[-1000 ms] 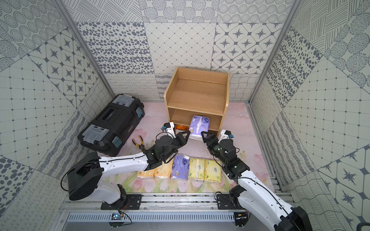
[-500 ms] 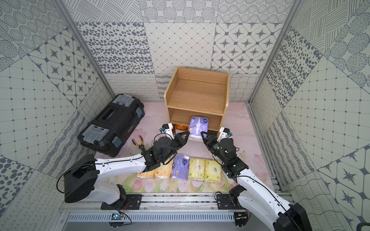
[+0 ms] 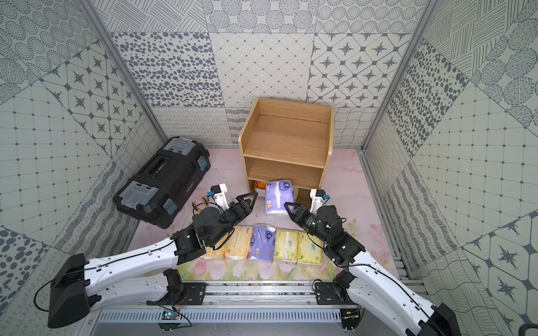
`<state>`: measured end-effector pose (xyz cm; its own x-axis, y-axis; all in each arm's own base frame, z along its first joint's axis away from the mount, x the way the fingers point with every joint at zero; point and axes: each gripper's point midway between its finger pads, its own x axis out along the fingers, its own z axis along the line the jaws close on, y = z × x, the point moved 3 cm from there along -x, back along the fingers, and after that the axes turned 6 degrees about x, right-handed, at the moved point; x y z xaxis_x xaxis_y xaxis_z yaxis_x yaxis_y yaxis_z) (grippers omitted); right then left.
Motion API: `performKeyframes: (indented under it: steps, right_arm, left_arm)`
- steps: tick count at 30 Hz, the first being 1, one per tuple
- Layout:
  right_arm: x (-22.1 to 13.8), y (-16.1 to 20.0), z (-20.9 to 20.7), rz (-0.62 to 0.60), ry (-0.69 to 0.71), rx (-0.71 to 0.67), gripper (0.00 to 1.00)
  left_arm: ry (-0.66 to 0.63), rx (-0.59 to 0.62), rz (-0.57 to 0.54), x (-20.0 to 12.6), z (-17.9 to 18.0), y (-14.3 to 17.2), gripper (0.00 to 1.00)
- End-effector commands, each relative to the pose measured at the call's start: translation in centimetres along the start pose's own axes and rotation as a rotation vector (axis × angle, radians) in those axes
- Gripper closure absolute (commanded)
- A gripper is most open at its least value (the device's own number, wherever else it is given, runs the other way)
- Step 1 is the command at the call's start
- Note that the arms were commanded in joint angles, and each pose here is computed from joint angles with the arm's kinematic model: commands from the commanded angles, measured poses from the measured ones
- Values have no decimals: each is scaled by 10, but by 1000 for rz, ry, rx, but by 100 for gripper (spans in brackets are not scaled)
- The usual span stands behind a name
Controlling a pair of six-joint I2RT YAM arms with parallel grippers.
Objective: Remove the tissue boxes from the shelf
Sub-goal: Pick up a box of tissues from the shelf, then place the box of tissues at the center of the board.
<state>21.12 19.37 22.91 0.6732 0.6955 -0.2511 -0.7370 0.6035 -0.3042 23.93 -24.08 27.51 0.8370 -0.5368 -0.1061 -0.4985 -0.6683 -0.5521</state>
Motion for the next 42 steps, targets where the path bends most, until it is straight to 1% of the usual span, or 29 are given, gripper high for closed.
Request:
performKeyframes:
  steps: [1, 3, 6, 7, 8, 11, 14, 18, 21, 22, 27, 31, 36, 42]
  right_arm:
    - [-1, 11, 37, 10, -81, -106, 67]
    - [6, 22, 39, 26, -80, -109, 67]
    - [21, 37, 39, 50, -80, -104, 66]
    - [27, 39, 51, 53, -102, -97, 66]
    - [36, 45, 52, 64, -95, -93, 66]
    - [59, 61, 59, 64, -100, -86, 66]
    - [85, 73, 63, 60, -100, -49, 66]
    - [121, 80, 61, 37, -88, 21, 66]
    - [148, 85, 52, 3, -1, 71, 67]
    - [156, 87, 48, -9, 27, 82, 66]
    - [193, 92, 34, -66, 100, 142, 66]
    - [220, 103, 20, -70, 148, 172, 66]
    - [238, 114, 5, -81, 207, 168, 64]
    - [247, 124, -22, -75, 301, 152, 58]
  left_arm:
    - [-246, 152, -32, -38, 58, -18, 23]
    - [-293, 168, -65, -55, 69, -29, 23]
    - [-330, 196, -121, -80, 78, -44, 23]
    - [-339, 204, -139, -88, 81, -48, 23]
    - [-346, 210, -154, -96, 83, -52, 23]
    - [-358, 211, -184, -114, 89, -59, 23]
    - [-368, 205, -188, -124, 96, -59, 23]
    - [-388, 201, -171, -130, 106, -55, 23]
    - [-391, 201, -180, -135, 109, -56, 22]
    - [-411, 214, -174, -138, 114, -55, 22]
    - [-377, 197, -189, -143, 115, -55, 23]
    - [-378, 179, -175, -141, 118, -51, 22]
    - [-381, 167, -166, -140, 121, -48, 22]
    - [-417, 141, -171, -144, 129, -46, 22]
